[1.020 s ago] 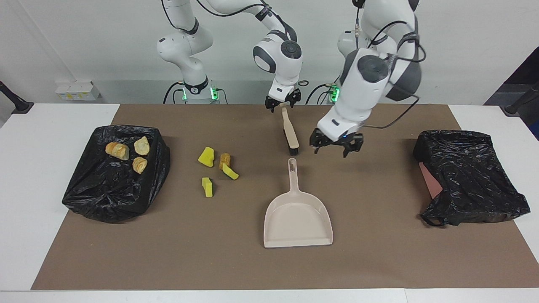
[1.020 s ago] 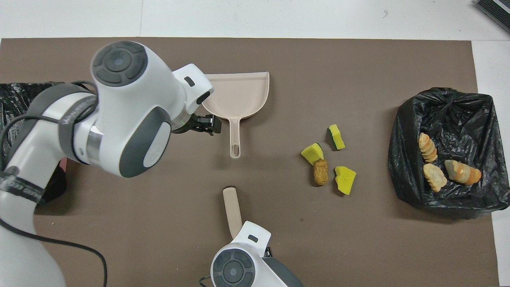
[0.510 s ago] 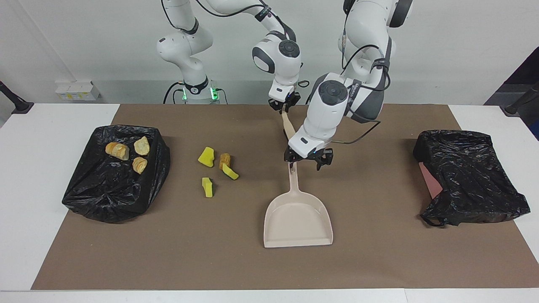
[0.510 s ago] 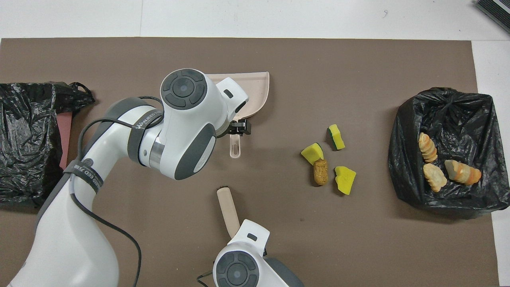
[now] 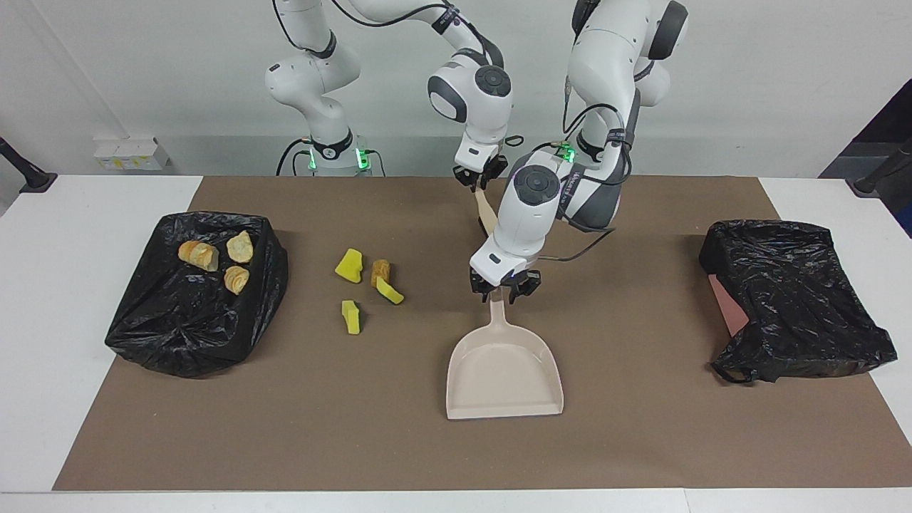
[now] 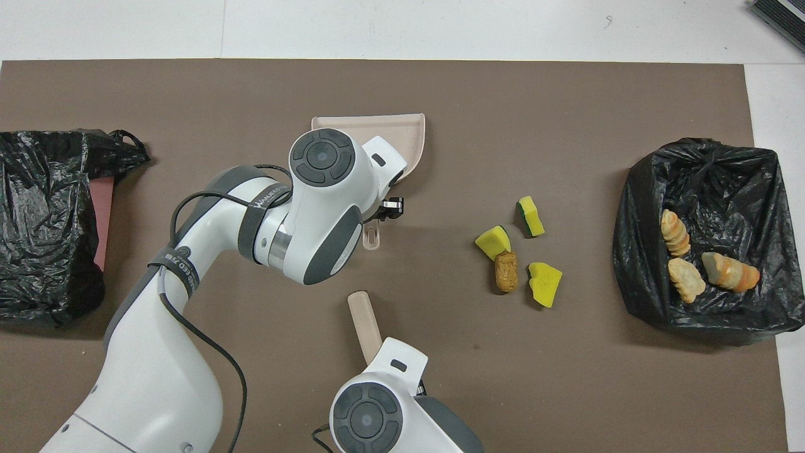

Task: Sweep and dump trash in bin
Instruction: 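Grasp the dustpan with the left gripper while the right gripper grasps the brush, then set the dustpan beside the yellow sponges with the left gripper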

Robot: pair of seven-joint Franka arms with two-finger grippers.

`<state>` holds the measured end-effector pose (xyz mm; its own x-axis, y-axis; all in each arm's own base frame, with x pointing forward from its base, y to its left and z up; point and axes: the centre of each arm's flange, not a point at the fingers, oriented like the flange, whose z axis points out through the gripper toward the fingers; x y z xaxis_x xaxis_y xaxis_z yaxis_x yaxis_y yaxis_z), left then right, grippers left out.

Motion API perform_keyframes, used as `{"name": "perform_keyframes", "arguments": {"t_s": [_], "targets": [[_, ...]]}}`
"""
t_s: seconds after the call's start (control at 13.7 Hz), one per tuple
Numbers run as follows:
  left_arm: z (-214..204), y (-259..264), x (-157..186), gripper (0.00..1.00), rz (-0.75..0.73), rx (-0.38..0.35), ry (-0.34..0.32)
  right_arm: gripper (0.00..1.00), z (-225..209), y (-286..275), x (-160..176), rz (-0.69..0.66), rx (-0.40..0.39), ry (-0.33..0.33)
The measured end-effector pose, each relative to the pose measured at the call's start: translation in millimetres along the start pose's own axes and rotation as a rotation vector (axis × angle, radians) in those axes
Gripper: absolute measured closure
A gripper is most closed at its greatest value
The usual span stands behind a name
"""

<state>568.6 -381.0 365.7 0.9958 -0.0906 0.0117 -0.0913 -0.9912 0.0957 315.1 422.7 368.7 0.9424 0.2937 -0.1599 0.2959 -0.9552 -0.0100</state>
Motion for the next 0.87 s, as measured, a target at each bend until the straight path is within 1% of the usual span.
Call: {"name": "perform_keyframes", "arguments": {"t_s": [0.07,0.15,0.22,0.36,0.51,0.73,0.87], "targets": [[0.2,-0.3,0.1,0.66,-0.001,0.0,0.0,0.75,-5.9,3.5,0.2,-0.002,-0.013,0.008],[-0.1,-0.7,0.5,0.69,-0.002,0.0,0.002,0.75,-10.7,8.6,0.1,-0.003,-0.031,0.013],[-0.8,-1.9,1.3,0.69,-0.004,0.0,0.004,0.75,-14.4,13.5,0.5,-0.007,-0.052,0.022],[-8.3,-8.6,5.7,0.69,-0.013,-0.002,0.015,0.75,-19.5,24.3,1.7,-0.027,-0.121,0.044],[-27.9,-21.4,9.4,0.69,0.023,0.001,0.024,0.75,-20.6,36.6,5.0,-0.039,-0.19,0.055],[-65.5,-59.3,7.6,0.69,0.238,0.025,-0.032,0.75,-29.6,72.5,19.0,-0.024,-0.266,0.069],[-84.5,-92.9,3.5,0.69,0.402,0.029,-0.069,0.75,-41.0,95.8,27.0,-0.028,-0.276,0.078]]}}
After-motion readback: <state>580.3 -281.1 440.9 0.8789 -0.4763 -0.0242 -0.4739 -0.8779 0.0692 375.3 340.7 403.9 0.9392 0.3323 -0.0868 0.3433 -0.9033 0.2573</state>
